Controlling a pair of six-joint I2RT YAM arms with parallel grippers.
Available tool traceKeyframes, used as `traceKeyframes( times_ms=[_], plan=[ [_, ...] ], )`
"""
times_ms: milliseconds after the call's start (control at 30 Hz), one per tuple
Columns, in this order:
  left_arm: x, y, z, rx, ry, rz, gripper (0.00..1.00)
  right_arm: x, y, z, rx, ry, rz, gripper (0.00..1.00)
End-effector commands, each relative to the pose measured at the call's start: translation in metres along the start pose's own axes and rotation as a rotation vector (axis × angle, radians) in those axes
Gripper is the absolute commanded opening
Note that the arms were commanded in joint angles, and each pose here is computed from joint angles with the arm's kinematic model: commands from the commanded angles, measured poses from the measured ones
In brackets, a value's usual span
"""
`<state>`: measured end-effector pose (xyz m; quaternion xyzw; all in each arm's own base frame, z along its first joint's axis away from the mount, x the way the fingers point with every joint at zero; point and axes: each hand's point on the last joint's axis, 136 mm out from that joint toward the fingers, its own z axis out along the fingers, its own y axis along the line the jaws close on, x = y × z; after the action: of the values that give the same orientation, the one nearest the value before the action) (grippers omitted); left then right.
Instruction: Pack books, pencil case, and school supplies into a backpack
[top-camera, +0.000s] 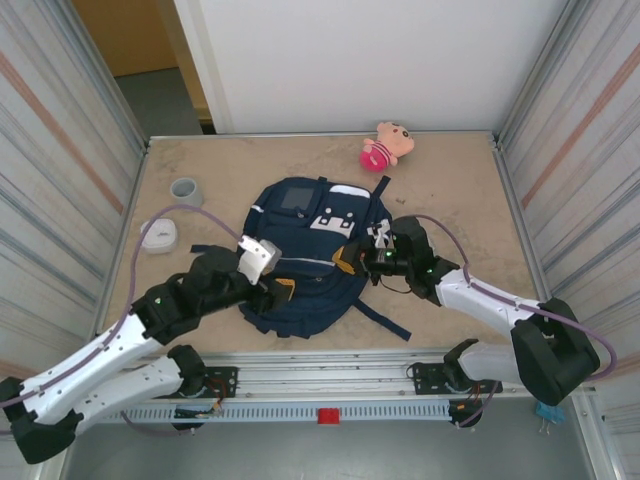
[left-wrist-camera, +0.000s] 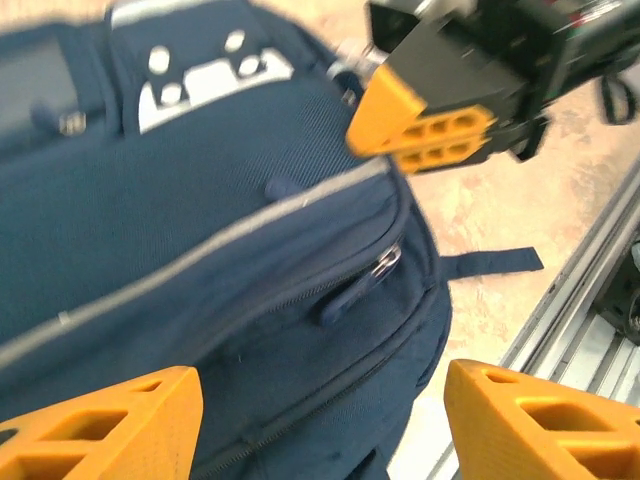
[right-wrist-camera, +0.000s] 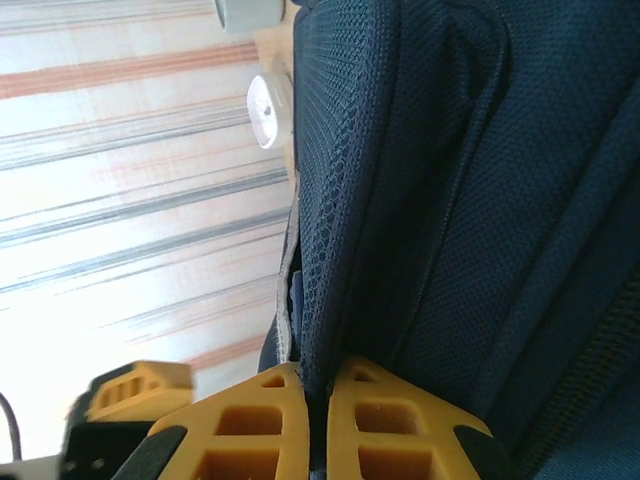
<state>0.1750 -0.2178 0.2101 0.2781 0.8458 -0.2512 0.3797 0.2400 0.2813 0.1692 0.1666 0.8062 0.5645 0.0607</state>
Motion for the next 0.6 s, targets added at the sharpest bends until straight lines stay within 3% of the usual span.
traceKeyframes(
  times_ms=[0,133,267,567],
  plan=[
    [0.015,0.005,0.012,-0.046,0.088,-0.234,0.65,0.007,0.041,-0.006,-0.086,0.008,-0.127,0.01],
    [0.016,-0.001,0.035,-0.022,0.128,-0.262,0.68,0.008,0.044,-0.008,-0.087,0.006,-0.137,0.0],
    [0.003,-0.015,0.051,0.045,0.096,-0.256,0.7,0.009,0.046,-0.01,-0.09,0.006,-0.142,0.0],
    [-0.019,-0.043,0.073,0.11,0.061,-0.137,0.67,0.014,0.051,-0.009,-0.103,0.025,-0.154,0.0]
  ],
)
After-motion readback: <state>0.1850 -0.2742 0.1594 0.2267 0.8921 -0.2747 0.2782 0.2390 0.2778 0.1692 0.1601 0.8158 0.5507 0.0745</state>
